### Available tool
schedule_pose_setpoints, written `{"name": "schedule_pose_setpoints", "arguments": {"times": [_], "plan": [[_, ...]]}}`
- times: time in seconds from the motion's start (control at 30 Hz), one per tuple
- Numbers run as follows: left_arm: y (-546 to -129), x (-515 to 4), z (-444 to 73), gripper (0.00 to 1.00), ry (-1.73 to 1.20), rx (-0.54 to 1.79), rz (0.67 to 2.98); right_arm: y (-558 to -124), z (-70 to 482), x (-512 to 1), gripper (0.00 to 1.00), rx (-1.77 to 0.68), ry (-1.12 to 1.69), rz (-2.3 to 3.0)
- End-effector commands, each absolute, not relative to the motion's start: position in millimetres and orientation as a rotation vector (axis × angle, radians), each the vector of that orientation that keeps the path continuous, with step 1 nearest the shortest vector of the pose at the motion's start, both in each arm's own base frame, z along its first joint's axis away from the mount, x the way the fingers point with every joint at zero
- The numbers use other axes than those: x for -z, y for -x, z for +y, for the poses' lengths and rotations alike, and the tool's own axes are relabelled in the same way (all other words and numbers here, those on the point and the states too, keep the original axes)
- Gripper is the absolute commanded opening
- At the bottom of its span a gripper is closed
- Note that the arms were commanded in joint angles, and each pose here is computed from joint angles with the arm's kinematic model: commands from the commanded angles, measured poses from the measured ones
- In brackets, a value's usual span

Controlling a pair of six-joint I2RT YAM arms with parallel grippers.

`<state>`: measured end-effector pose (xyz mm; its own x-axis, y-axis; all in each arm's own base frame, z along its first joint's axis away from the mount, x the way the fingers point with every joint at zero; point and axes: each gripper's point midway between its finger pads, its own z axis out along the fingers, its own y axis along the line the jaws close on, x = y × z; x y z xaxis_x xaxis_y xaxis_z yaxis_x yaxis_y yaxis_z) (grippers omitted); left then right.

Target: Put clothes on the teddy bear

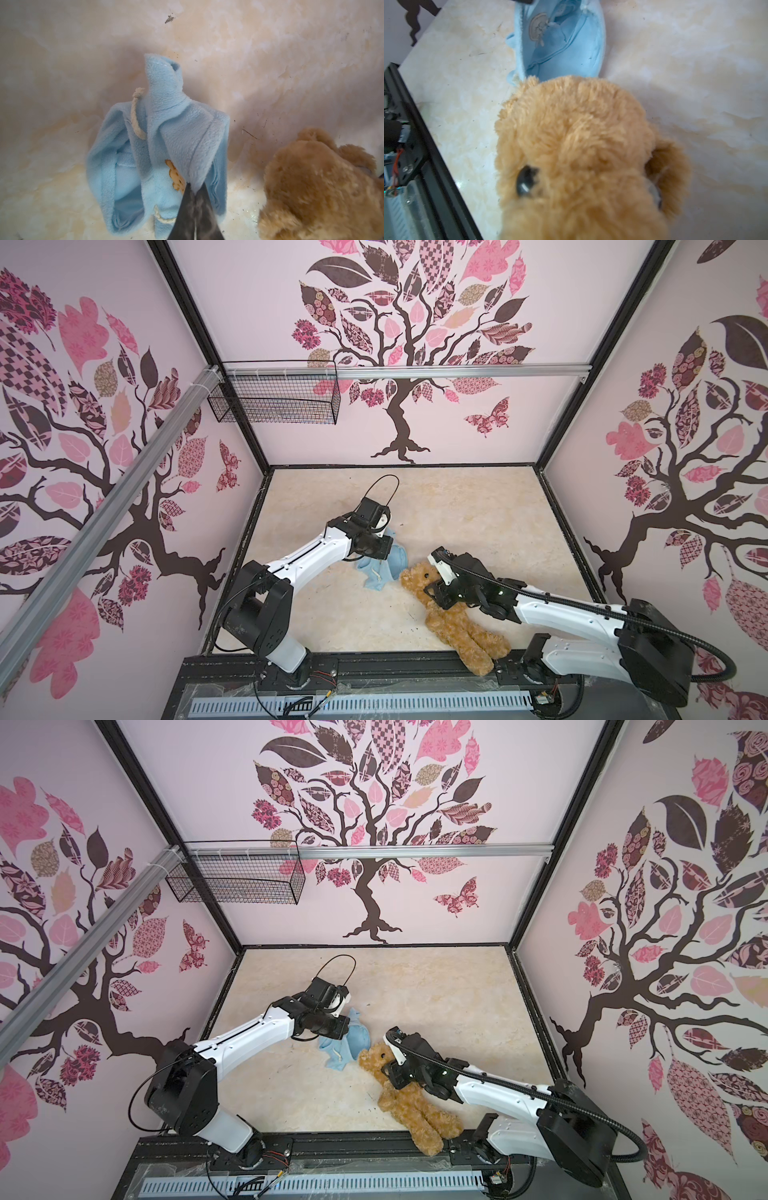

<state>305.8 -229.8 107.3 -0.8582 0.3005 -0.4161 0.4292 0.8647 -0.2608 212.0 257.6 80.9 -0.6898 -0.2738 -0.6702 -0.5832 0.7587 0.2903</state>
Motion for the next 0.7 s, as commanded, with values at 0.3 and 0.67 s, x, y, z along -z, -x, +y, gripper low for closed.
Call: {"name": "schedule_pose_setpoints", "arguments": {"times": [0.3, 0.67], "plan": [[-294, -98, -245, 0.0, -0.581, 0.638, 2.707, -240, 280, -76, 0.34, -0.557, 0.591, 2.331], [-290, -88, -249, 0.0, -0.504, 0.696, 2.733, -239, 314, -67, 0.3, -0.731, 0.546, 2.339]]}}
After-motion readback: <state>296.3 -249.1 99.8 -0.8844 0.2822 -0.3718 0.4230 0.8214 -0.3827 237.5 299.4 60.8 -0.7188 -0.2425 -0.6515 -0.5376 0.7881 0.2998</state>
